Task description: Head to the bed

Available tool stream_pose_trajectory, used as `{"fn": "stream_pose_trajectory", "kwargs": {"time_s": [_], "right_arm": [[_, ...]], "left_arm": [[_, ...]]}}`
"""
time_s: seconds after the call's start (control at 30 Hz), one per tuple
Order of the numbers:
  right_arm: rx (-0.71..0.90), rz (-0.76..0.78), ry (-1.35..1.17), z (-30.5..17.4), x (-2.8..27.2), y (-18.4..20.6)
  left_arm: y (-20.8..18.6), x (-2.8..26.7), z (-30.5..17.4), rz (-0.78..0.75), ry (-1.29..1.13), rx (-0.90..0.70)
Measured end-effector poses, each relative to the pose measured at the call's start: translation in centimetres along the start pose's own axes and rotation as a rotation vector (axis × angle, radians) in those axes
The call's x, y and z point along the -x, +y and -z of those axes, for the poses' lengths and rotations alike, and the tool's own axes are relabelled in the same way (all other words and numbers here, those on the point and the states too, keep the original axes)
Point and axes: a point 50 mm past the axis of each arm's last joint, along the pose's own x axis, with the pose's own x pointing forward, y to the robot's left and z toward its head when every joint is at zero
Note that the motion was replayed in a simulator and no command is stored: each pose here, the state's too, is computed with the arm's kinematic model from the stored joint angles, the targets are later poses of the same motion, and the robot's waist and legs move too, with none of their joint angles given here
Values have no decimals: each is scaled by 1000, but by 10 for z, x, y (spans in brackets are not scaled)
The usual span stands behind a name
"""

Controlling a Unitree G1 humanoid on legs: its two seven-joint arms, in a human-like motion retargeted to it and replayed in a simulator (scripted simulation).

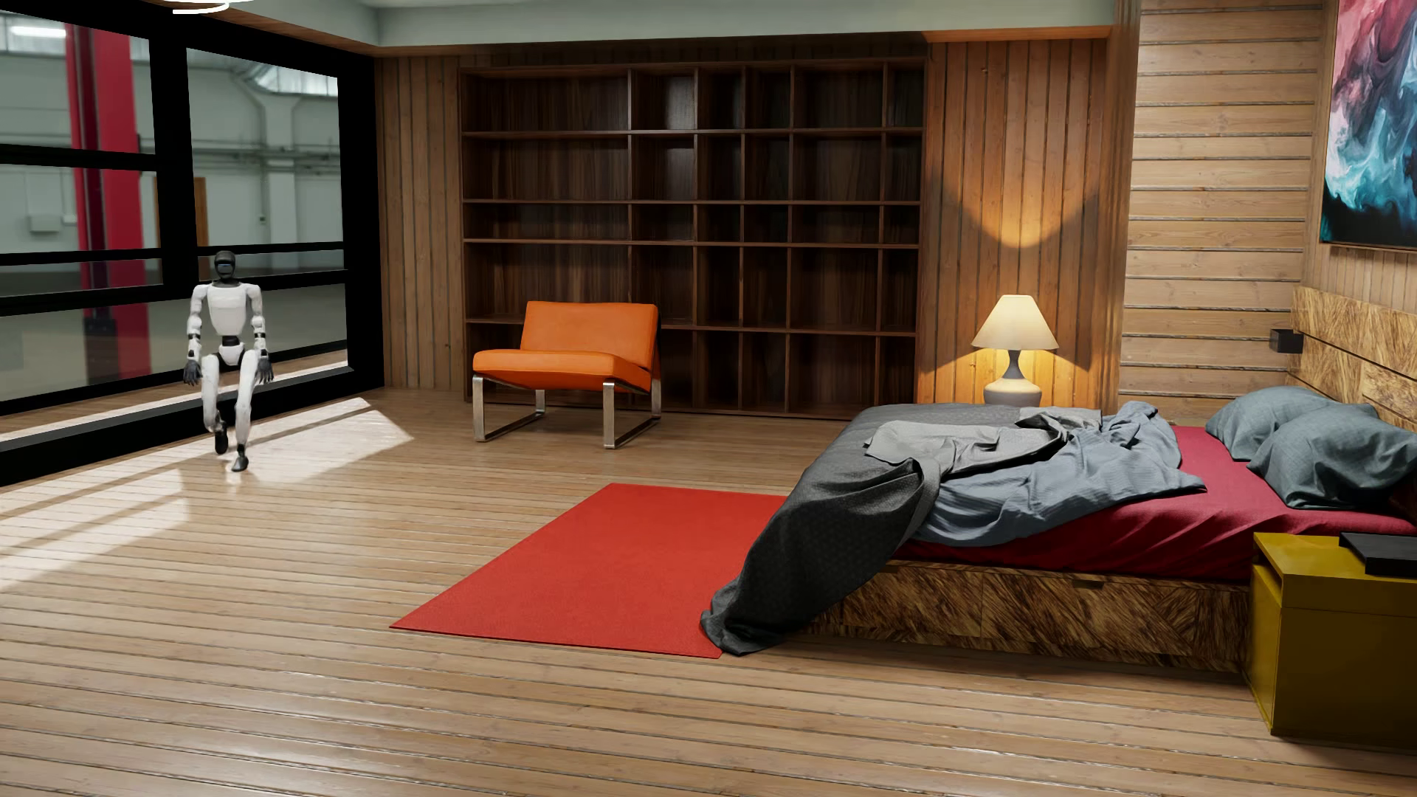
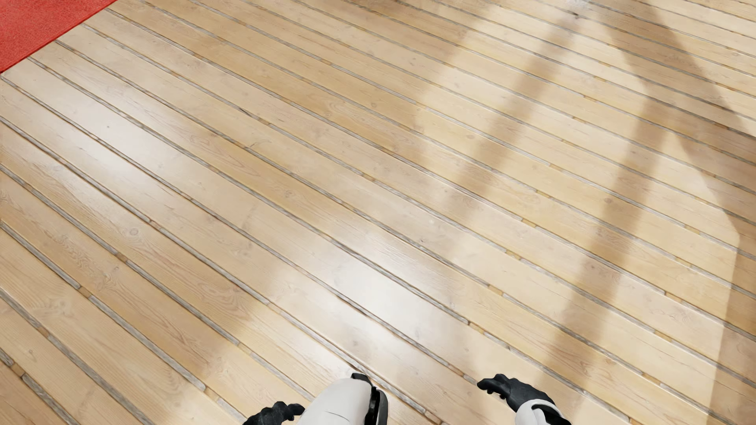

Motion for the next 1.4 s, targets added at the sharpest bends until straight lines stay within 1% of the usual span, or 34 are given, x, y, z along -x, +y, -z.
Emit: {"fn": "stream_pose_trajectory", "kwargs": {"time_s": [0.03,0.07,0.1,0.17,0.23,0.27,0.33,0.37,0.43,0.47,0.5,0.53,0.57,0.63,0.67,0.7,0.73,0.77,0.8,0.83,0.87,0.9,0.93,0.97,1.0,1.03,1.07,1.1,1.13,1.2,1.23,1.27,1.33,1.4], "right_arm": [[119,-157,113,32,6,26],[172,-279,206,62,17,48],[152,-359,273,84,31,67],[-17,-397,333,113,59,95],[-187,-335,389,128,86,115],[-243,-309,434,133,97,124],[-305,-304,514,132,110,140],[-293,-322,540,127,108,145],[-135,-392,512,108,88,140],[-45,-386,434,89,69,126],[-19,-304,328,66,47,103],[-80,-162,216,43,29,73],[-195,2,115,23,16,40],[-419,323,-47,-8,5,-31],[-512,476,-118,-23,6,-69],[-600,608,-198,-37,12,-103],[-672,702,-289,-50,23,-127],[-703,744,-372,-58,33,-138],[-668,744,-419,-61,41,-139],[-567,723,-421,-58,44,-133],[-431,688,-386,-51,44,-122],[-309,624,-331,-44,41,-106],[-227,508,-267,-36,33,-83],[-175,333,-195,-25,23,-52],[-122,119,-113,-9,16,-16],[-51,-99,-25,11,16,21],[24,-289,57,31,23,54],[75,-428,120,47,34,79],[82,-503,159,57,44,97],[-31,-487,196,63,62,120],[-109,-434,221,66,69,128],[-170,-384,255,68,76,134],[-252,-353,319,66,87,148],[-300,-405,318,53,83,152]], "left_arm": [[30,-3,-16,-177,-82,94],[58,-1,-34,-320,-186,190],[84,3,-50,-420,-296,255],[128,19,-82,-561,-504,267],[156,39,-104,-660,-661,226],[160,45,-108,-684,-696,219],[152,45,-93,-665,-651,222],[138,39,-80,-621,-581,223],[91,23,-57,-454,-396,163],[59,15,-47,-326,-305,75],[26,10,-36,-167,-227,-33],[-8,8,-21,17,-158,-137],[-37,12,-1,210,-92,-218],[-72,25,45,519,23,-304],[-79,33,65,579,75,-290],[-82,39,84,561,152,-214],[-85,46,103,484,275,-85],[-91,57,120,385,438,52],[-102,69,128,307,594,158],[-113,77,124,281,678,246],[-120,76,108,300,661,325],[-117,64,88,324,567,342],[-100,47,67,286,450,262],[-71,27,44,158,341,149],[-38,11,16,-7,234,112],[-7,1,-16,-130,106,175],[23,-3,-49,-191,-57,258],[54,-2,-82,-234,-240,280],[86,6,-113,-308,-420,228],[139,37,-160,-544,-709,68],[154,51,-173,-637,-804,38],[159,58,-177,-675,-852,52],[147,48,-158,-611,-791,101],[114,24,-122,-454,-598,46]]}}
